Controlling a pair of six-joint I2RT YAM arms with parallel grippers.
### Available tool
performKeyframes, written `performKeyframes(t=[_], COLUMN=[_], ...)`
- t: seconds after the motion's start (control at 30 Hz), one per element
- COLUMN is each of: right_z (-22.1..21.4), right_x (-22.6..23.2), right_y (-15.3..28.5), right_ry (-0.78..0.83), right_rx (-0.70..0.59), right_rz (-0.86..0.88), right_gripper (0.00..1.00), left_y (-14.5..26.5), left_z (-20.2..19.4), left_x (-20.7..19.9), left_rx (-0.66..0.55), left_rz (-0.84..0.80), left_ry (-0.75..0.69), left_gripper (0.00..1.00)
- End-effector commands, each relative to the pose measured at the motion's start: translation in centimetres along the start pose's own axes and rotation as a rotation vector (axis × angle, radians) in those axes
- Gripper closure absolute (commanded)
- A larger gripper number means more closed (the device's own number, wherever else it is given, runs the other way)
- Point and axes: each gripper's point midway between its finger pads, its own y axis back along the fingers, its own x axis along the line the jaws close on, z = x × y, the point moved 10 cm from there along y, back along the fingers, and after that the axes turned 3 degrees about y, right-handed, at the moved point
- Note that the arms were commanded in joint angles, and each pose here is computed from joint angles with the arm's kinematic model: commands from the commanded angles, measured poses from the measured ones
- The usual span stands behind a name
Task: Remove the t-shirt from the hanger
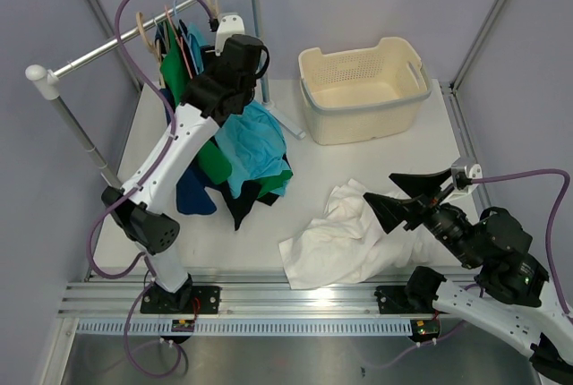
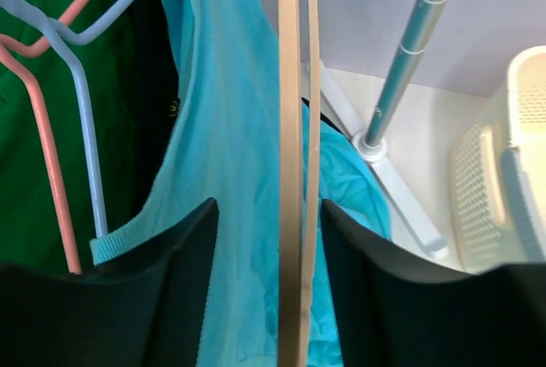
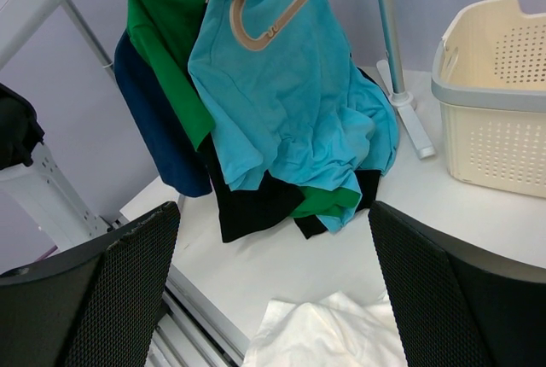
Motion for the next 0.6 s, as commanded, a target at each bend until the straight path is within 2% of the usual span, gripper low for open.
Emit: performKeyframes(t=[0.0,0.07,0.1,0.17,0.3,0.4,0.57], right_z=[0.4,0.3,0.3,0.1,0.1,-0.3,-2.3], right_x=[0.2,0.2,0.2,0.3,-0.2,-0.9,-1.4], right_y=[0.4,0.3,0.3,0.1,-0.5,-1.8,-3.8], right_ry=[-0.009,-0.01,-0.009,-0.013,-0.018,-0.039,-0.089], right_rx=[-0.027,-0.022,-0.019,-0.012,-0.011,0.025,0.164], right_rz=[0.023,0.023,0.027,0.031,-0.045,-0.213,-0.398], right_gripper=[0.01,0.0,0.01,0.0,0.0,0.01,0.01], left_y=[2.0,3.0,3.4,4.6,6.6,8.3,11.1], left_z=[2.2,2.5,2.6,2.7,2.3,1.8,-0.2], left_x=[1.1,1.7,1.8,2.1,3.0,3.8,3.8], left_rx=[-0.045,-0.043,-0.042,-0.023,0.008,0.028,0.085], left_rz=[-0.08,-0.122,-0.146,-0.249,-0.394,-0.486,-0.665], left_ry=[0.074,0.091,0.094,0.086,0.073,0.066,0.021], left_gripper=[0.36,0.22,0.1,0.01,0.01,0.01,0.01])
